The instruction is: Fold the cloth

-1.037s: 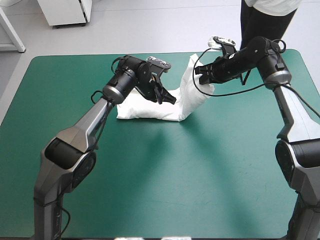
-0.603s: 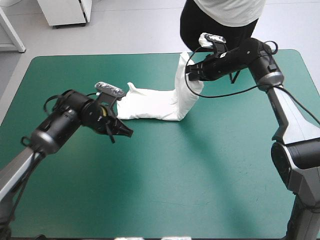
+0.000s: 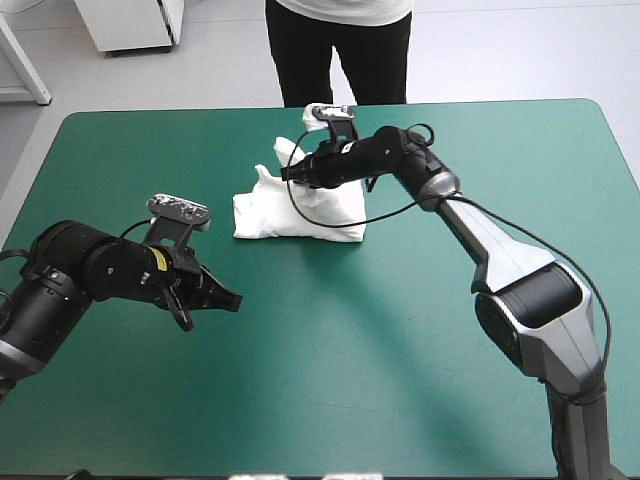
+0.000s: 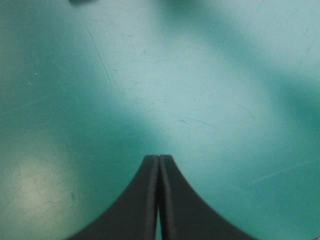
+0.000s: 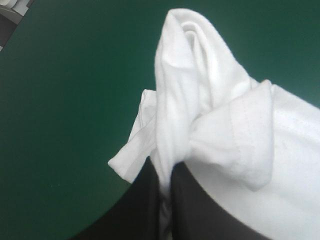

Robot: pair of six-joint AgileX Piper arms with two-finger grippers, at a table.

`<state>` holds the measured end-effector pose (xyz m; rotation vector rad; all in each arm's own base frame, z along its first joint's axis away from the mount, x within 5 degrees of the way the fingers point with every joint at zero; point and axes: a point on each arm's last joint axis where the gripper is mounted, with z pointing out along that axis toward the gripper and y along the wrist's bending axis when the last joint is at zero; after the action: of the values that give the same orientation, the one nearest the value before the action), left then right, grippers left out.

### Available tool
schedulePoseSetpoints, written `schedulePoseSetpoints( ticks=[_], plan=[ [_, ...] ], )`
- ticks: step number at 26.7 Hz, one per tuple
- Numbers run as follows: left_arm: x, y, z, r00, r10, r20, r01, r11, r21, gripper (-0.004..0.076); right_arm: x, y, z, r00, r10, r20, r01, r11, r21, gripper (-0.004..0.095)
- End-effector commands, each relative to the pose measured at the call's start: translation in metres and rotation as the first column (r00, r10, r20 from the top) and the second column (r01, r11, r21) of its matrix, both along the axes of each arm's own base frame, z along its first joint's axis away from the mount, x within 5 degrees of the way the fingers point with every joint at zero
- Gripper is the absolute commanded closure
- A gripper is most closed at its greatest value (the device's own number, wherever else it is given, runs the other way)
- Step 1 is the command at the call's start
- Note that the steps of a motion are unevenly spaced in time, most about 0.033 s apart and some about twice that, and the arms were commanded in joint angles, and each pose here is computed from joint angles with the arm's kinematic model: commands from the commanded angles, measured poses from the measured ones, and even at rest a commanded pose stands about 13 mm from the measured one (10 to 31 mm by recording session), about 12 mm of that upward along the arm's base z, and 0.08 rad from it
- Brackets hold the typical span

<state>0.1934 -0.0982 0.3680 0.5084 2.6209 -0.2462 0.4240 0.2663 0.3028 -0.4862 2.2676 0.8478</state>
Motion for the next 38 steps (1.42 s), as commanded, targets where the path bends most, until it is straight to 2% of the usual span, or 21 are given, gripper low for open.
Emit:
schedulePoseSetpoints(
  ticks=[1, 4, 6, 8, 11, 12, 13, 16, 19, 24, 28, 30, 38],
  plan=[
    [-0.006, -0.002, 0.014, 0.999, -0.001, 0.037, 0.004, 0.997, -0.083, 0.0734, -0.004, 0.019, 0.018, 0.999, -0.026, 0.045, 0.020, 0.990, 0.138, 0.0925],
    [-0.006, -0.002, 0.014, 0.999, -0.002, 0.034, 0.004, 0.997, -0.083, 0.0734, -0.006, 0.042, -0.009, 1.000, 0.009, -0.008, -0.007, 0.990, 0.143, 0.0925],
    [-0.006, -0.002, 0.014, 0.999, -0.006, 0.036, 0.008, 0.997, -0.081, 0.0734, -0.006, 0.053, -0.020, 0.998, 0.047, -0.044, -0.039, 0.987, 0.158, 0.0880],
    [-0.006, -0.002, 0.014, 0.999, -0.008, 0.036, 0.011, 0.997, -0.081, 0.0734, -0.007, 0.060, -0.027, 0.988, 0.123, -0.093, -0.106, 0.979, 0.176, 0.0682],
    [-0.006, -0.002, 0.014, 0.999, -0.008, 0.039, 0.011, 0.996, -0.083, 0.0734, -0.009, 0.062, -0.026, 0.981, 0.161, -0.110, -0.141, 0.975, 0.173, 0.0406],
    [-0.006, -0.003, 0.014, 0.999, -0.008, 0.039, 0.012, 0.996, -0.090, 0.0734, -0.010, 0.062, -0.023, 0.980, 0.170, -0.105, -0.150, 0.973, 0.175, 0.0349],
    [-0.006, -0.004, 0.014, 0.999, -0.009, 0.036, 0.012, 0.995, -0.097, 0.0734, -0.010, 0.061, -0.011, 0.981, 0.175, -0.081, -0.158, 0.970, 0.187, 0.0335],
    [-0.007, -0.007, 0.015, 0.999, -0.034, 0.031, 0.038, 0.991, -0.125, 0.0734, -0.012, 0.058, 0.023, 0.986, 0.167, -0.002, -0.163, 0.968, 0.190, 0.0401],
    [-0.008, -0.008, 0.015, 0.999, -0.042, 0.023, 0.045, 0.988, -0.145, 0.0734, -0.017, 0.050, 0.047, 0.988, 0.149, 0.026, -0.151, 0.977, 0.148, 0.0420],
    [-0.008, -0.009, 0.015, 0.999, -0.043, 0.024, 0.046, 0.988, -0.144, 0.0734, -0.023, 0.028, 0.063, 0.994, 0.111, -0.019, -0.111, 0.993, -0.025, 0.0420],
    [-0.008, -0.009, 0.015, 0.999, -0.043, 0.026, 0.046, 0.988, -0.145, 0.0734, -0.021, 0.004, 0.062, 0.995, 0.073, -0.072, -0.083, 0.985, -0.153, 0.0420],
    [-0.008, -0.009, 0.015, 0.999, -0.043, 0.025, 0.046, 0.988, -0.147, 0.0734, -0.017, -0.007, 0.059, 0.994, 0.052, -0.100, -0.071, 0.978, -0.196, 0.0421],
    [-0.008, -0.011, 0.017, 0.999, -0.043, 0.029, 0.048, 0.982, -0.183, 0.0734, 0.006, -0.047, 0.057, 0.992, -0.061, -0.106, 0.038, 0.977, -0.211, 0.0422]
  ],
)
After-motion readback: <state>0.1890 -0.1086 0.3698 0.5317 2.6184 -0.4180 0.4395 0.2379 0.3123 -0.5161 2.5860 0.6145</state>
